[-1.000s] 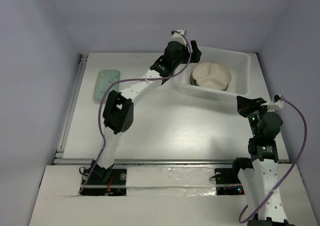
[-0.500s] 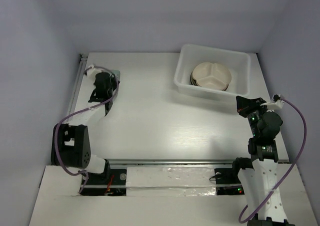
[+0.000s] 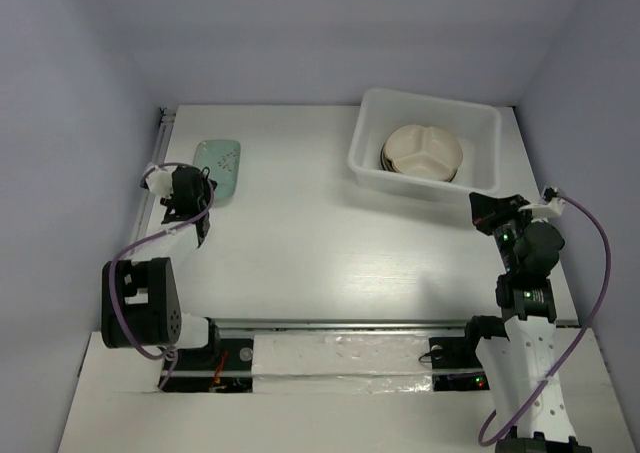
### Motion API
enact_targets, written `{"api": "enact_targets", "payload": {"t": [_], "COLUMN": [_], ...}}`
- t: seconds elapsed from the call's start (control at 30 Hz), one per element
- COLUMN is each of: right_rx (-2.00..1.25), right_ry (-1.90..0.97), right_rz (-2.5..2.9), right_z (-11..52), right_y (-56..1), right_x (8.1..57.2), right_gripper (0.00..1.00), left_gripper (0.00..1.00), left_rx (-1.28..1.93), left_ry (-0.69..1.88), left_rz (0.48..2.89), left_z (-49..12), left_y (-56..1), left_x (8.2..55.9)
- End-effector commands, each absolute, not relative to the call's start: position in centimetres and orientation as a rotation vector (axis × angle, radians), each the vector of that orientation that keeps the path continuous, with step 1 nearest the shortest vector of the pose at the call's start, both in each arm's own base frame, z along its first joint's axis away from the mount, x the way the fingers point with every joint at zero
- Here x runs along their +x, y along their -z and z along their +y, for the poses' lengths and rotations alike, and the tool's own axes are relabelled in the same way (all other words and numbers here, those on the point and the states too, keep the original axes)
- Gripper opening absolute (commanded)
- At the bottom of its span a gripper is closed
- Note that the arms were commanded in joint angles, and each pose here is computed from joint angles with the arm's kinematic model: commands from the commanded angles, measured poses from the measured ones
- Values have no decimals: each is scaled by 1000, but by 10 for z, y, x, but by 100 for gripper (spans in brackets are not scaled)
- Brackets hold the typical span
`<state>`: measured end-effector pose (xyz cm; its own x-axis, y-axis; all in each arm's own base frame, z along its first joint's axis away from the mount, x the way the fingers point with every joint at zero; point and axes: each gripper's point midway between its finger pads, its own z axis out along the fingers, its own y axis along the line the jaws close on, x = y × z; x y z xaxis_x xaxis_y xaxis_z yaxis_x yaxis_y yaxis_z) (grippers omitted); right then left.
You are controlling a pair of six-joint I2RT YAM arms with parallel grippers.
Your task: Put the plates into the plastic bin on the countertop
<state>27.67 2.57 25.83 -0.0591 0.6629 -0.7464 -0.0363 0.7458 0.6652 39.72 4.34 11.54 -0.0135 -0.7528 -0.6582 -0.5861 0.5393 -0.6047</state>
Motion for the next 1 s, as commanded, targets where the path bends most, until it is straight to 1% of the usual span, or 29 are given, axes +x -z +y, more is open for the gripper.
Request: {"api": "enact_targets", "payload": {"t": [0.0,0.33,0.53,0.67,0.7,0.87,0.9,0.97], "right_rx": [474,472,472,474,475,477,478,478], "right_ry": [-637,-643,-643,-644,-646,-645,-645,-645], "right_rz": [1486,1490,1490,1492,1494,1495,1496,1496], "right_z": [31,32,32,31,32,31,31,31], "right_y": [-276,-276,-276,-274,-274,-273,-273,-273], "right_x": [276,277,278,278,279,279,280,280], "right_gripper": [7,7,7,7,7,7,7,7], "left_gripper": [49,49,47,44,41,35,30,17], "left_rx": [-1204,-1298,-1335,-1331,-1332,-1343,-1343,-1324], "left_ry": [159,202,244,245,234,213,215,232], "left_rz": [1704,1774,1799,1817,1821,1838,1842,1860], "left_z": [53,53,55,55,56,61,60,57], "left_y": [-102,-63,-44,-40,-38,-31,-29,-26], "left_x": [397,406,420,426,426,432,433,435]}}
